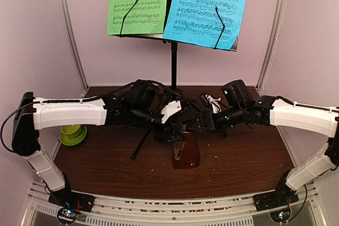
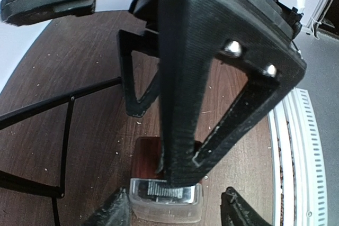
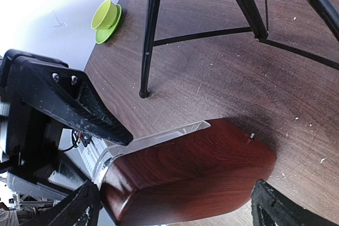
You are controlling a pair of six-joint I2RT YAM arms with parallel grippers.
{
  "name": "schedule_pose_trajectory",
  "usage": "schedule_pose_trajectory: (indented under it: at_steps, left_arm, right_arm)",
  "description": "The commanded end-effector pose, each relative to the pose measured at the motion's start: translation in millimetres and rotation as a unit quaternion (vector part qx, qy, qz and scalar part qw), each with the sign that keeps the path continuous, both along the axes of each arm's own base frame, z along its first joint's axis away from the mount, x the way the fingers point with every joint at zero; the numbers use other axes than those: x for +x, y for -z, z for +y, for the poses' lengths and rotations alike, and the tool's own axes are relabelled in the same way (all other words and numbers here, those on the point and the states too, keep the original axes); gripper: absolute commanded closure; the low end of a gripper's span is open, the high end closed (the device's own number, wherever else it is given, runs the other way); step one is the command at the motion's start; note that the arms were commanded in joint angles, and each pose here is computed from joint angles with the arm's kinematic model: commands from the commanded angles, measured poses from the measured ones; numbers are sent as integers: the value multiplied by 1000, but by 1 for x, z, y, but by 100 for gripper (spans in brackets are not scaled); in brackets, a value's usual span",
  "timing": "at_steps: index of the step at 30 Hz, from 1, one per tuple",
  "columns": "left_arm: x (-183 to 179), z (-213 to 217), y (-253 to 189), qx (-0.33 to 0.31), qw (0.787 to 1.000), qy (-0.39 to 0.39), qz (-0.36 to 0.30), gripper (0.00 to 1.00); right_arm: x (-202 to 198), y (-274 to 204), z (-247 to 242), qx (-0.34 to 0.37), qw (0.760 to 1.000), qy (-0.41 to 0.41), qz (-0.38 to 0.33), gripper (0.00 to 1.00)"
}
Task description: Set up the instrument practice props
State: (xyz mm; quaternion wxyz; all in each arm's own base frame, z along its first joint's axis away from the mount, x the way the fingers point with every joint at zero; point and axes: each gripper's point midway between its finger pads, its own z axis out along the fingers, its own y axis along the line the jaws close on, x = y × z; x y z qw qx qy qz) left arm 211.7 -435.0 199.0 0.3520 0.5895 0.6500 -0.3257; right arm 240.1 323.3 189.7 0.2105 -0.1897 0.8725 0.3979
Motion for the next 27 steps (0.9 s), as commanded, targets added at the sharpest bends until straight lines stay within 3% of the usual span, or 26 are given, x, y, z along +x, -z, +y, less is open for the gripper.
schedule_pose_trajectory:
  at_steps: [1,13,17,18,21,23,27]
  left_arm:
    - [6,-5,-21,-31,999,8,-27,47]
    - [7,3,-16,-26,999,4,-30,75]
    - [4,7,-14,-24,999,7,-30,78]
    - [4,8,-14,-23,999,8,-30,76]
    - [5,8,-18,-28,999,6,-37,54]
    - [7,6,-22,-33,999,7,-43,44]
    - [11,-4,-26,-37,998,21,-41,39]
  right_arm:
    - [-6,25,-8,-32,999,5,25,0]
    - [-10,53,-32,-88,995,23,36,0]
    - [-10,56,-34,-90,995,25,37,0]
    - [-11,56,-33,-89,995,25,37,0]
    - [-11,56,-33,-88,995,23,37,0]
    - [-11,57,-33,-90,995,22,38,1]
    - [-11,55,-34,-91,995,23,36,1]
